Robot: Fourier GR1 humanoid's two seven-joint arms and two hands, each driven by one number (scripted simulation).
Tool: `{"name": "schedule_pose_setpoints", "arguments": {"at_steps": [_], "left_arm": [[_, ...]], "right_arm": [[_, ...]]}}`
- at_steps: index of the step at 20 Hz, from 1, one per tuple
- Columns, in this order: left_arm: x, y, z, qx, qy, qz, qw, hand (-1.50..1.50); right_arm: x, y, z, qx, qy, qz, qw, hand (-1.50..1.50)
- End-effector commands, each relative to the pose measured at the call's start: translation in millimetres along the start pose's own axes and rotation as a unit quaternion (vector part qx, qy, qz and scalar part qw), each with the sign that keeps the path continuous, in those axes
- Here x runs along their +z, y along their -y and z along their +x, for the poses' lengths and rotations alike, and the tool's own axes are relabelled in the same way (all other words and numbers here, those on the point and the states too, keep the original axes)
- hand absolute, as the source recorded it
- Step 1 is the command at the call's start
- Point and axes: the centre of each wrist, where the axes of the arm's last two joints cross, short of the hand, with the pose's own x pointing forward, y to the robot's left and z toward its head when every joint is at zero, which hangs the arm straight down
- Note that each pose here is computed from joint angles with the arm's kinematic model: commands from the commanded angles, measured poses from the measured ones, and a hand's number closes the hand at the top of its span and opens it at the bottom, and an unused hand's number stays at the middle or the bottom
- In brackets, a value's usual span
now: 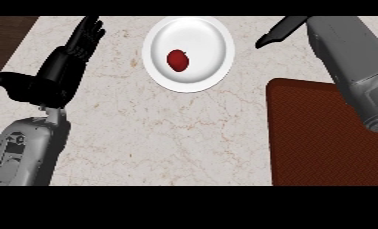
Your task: Pick the tomato from the tray and place it in the plate
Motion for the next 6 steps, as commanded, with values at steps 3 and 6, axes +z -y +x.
{"name": "schedule_pose_setpoints", "arguments": {"at_steps": [3,6], "left_arm": [[2.0,10.9,3.8,0.002,0.005,-0.008,1.0,0.0],[-0.7,1.6,4.9,-0.003,0.009,0.0,1.0,0.0]], "right_arm": [[21.4,18.2,-6.0,0.001,0.019,0.005,1.0,-1.5],[25.5,27.4,0.0,0.028,0.024,-0.013,0.999,-1.5]]}}
